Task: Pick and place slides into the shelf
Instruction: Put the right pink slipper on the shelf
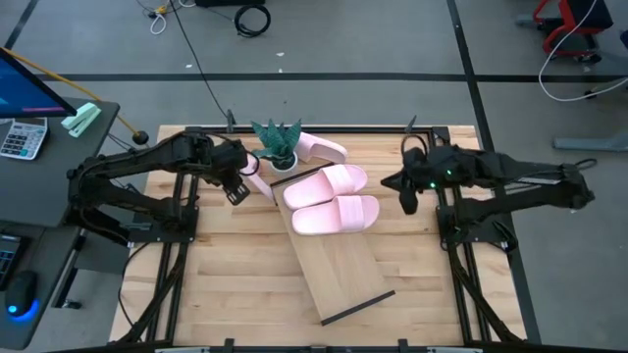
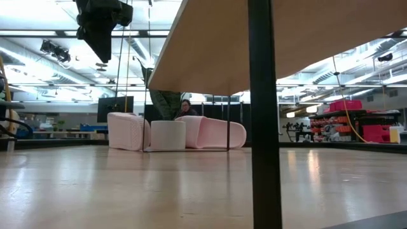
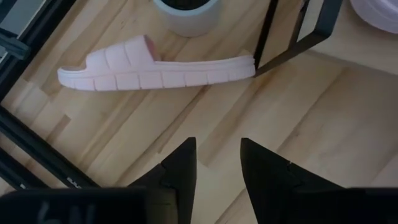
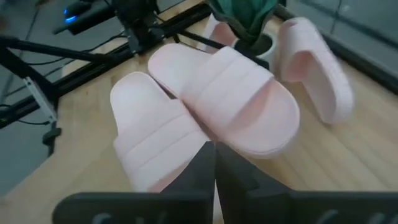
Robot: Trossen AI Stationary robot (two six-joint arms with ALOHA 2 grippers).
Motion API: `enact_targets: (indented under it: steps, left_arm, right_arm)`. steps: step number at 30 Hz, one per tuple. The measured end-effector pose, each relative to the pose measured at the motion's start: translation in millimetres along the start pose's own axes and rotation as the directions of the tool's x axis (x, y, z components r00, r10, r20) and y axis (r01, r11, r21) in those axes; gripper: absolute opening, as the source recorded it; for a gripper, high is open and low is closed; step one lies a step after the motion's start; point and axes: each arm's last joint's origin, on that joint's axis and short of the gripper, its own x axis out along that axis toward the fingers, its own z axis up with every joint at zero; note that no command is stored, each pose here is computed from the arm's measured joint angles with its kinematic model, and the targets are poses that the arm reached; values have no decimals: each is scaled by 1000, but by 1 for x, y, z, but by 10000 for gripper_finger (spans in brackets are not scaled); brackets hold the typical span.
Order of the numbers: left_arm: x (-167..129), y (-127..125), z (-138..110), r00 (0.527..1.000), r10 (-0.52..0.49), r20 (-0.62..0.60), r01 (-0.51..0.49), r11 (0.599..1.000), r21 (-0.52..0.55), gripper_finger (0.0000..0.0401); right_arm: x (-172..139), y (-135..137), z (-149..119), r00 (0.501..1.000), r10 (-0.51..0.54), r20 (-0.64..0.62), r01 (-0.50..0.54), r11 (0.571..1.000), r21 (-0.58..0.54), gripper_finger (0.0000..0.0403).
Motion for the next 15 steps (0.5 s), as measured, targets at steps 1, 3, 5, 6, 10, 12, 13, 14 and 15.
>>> enact_targets:
  steps: [1,3,5,6,10,12,13,14,15]
  left_arm:
    - [0,0,0,1000,1,0,-1,1000,0,131]
    - [0,0,0,1000,3,1,-3,1000,0,130]
    - [0,0,0,1000,3,1,-3,1000,-4,127]
    - [0,0,0,1000,3,1,-3,1000,-8,125]
    - [0,0,0,1000,5,-4,-5,1000,-25,119]
    - [0,1,-1,1000,7,-8,-7,1000,-25,117]
    - [0,1,-1,1000,8,-10,-8,1000,-24,117]
    - [0,1,-1,1000,8,-11,-8,1000,-23,117]
    - [0,1,-1,1000,8,-11,-8,1000,-23,117]
  right_arm:
    - [3,-3,3,1000,9,-7,-9,1000,14,19]
    - [10,-9,8,999,39,-14,-39,999,31,22]
    - [18,-17,14,998,48,-28,-47,998,30,24]
    - [22,-21,17,999,35,-37,-34,999,31,25]
    - [34,-38,41,999,3,-40,-3,1000,12,29]
    - [38,-45,58,1000,-7,-30,7,1000,-9,31]
    - [40,-49,68,1000,-14,-26,13,1000,-15,33]
    - [42,-53,78,999,-23,-22,22,1000,-20,33]
    - [44,-58,88,999,-29,-18,28,999,-23,34]
